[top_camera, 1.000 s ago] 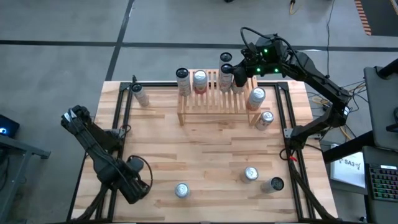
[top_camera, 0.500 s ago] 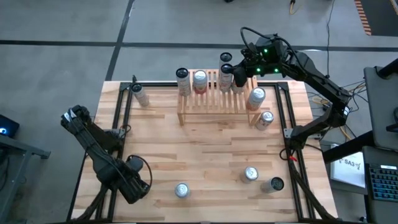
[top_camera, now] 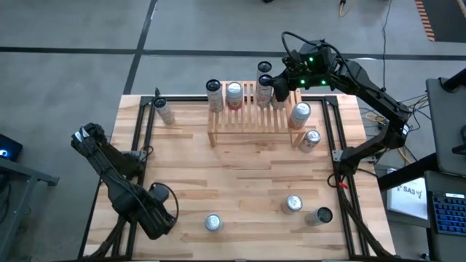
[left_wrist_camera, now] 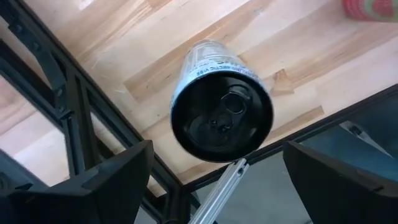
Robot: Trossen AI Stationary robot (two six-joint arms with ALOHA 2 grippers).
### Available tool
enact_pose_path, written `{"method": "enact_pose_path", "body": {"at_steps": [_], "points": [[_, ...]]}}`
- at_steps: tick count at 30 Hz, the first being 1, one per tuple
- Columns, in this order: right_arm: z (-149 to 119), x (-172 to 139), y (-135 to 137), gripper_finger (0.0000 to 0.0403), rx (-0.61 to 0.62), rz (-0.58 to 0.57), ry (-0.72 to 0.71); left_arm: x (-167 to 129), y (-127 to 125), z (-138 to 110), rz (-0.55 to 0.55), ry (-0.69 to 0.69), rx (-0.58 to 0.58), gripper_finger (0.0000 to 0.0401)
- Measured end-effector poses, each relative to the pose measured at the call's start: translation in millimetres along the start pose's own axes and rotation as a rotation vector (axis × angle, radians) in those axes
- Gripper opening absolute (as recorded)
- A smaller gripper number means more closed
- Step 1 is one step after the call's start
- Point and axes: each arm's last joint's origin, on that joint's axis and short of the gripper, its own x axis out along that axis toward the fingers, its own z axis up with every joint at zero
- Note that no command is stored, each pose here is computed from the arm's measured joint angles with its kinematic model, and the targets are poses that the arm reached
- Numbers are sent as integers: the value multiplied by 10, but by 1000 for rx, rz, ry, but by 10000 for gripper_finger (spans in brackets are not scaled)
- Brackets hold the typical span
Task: Place canned beverage on shelf
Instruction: Put the blue soda can on the shelf
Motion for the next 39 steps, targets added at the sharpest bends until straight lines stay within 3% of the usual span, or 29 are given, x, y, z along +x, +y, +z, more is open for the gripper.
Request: {"method": "enact_pose_path", "body": {"at_steps": [7, 21, 27, 33, 39], "points": [[0, -2, 0, 9, 0, 0, 0, 55, 9, 32, -4, -74, -4, 345], [0, -3, 1, 9, 0, 0, -1, 296, 55, 80, 38, -91, -57, 342], [0, -3, 1, 9, 0, 0, -1, 376, 68, 93, 45, -93, -61, 307], [0, -3, 1, 9, -1, 0, -1, 394, 56, 91, 31, -87, -55, 244], [1, -3, 0, 9, -14, -1, -1, 352, 35, 80, 16, -82, -17, 242]]}}
